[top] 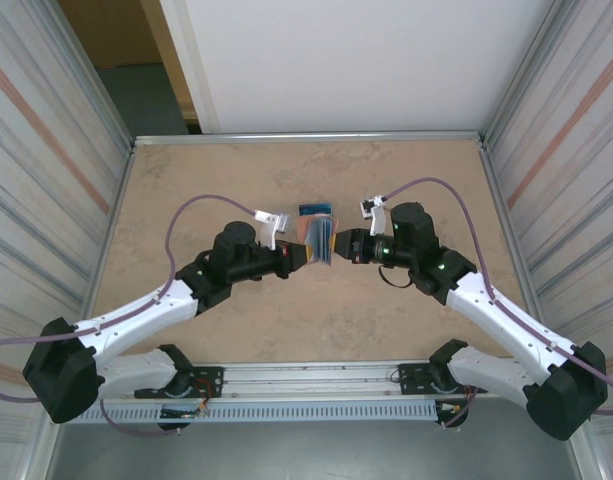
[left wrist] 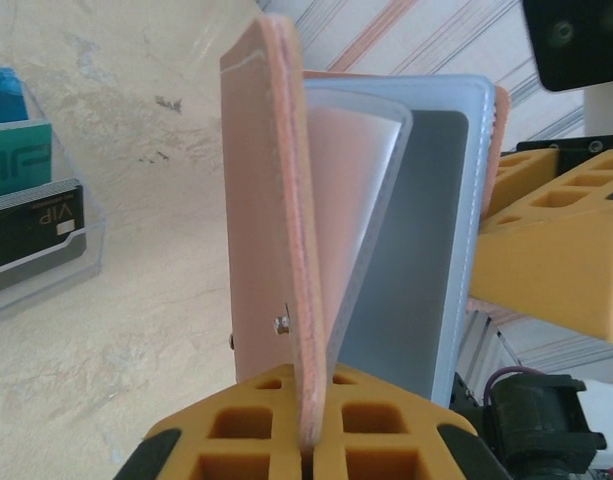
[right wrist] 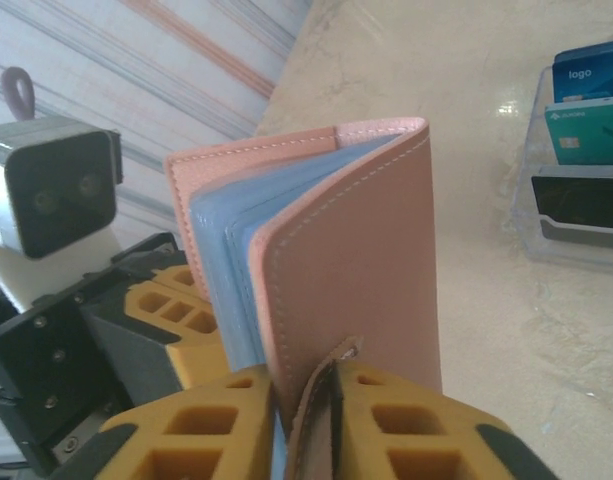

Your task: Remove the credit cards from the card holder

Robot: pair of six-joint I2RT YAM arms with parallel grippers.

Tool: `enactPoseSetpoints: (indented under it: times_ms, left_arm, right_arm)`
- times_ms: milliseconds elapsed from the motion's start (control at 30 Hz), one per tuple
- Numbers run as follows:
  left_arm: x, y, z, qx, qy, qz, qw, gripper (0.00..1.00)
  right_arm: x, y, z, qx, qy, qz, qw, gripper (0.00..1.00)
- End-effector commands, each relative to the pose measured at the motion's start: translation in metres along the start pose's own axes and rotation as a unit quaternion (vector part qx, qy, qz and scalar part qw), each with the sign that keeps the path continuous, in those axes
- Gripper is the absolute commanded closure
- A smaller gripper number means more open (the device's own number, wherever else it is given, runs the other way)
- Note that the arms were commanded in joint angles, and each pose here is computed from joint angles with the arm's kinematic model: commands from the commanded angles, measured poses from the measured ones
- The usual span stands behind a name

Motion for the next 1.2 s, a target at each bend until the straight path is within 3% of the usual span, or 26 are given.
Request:
enactPoseSetpoints:
  times_ms: [0, 333, 600, 933, 1067, 1167]
  left_arm:
    - [-0.006, -0.020, 0.019, 0.012, -0.040, -0.053, 0.998, 1.00]
    - [-0.007, -0.034, 0.023, 0.021, -0.044, -0.091, 0.995, 1.00]
    - [-0.006, -0.019, 0.016, 0.016, -0.034, -0.048, 0.998, 1.00]
    - [-0.001, -0.010, 0.010, 0.020, -0.022, -0.024, 0.999, 0.63]
    - [-0.002, -0.010, 0.011, 0.026, -0.024, -0.024, 0.999, 0.58]
    - [-0.004, -0.011, 0.011, 0.032, -0.027, -0.026, 0.999, 0.44]
  right_arm:
    - [-0.007, 0.007, 0.007, -0.022, -0.015, -0.012, 1.000, 0.74]
    - [-0.008, 0.007, 0.009, -0.037, -0.019, -0.035, 0.999, 0.70]
    - [-0.013, 0.016, 0.012, -0.051, -0.026, -0.042, 0.997, 0.99]
    - [-0.016, 0.031, 0.012, -0.069, -0.024, -0.048, 0.996, 1.00]
    - [-0.017, 0.031, 0.013, -0.070, -0.025, -0.053, 0.996, 1.00]
    - [-0.019, 0.029, 0.014, -0.068, -0.030, -0.067, 0.995, 1.00]
Point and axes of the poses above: each hand's point on the last joint's axis, 136 mm out from that joint toward the fingers, its own x axis out along the fingers, its own y axis along the line the jaws close on, z = x × y, the point moved 4 cm from there along -x, back along the fingers, and after that the axes turned 4 degrees about x, right-handed, at the moved point
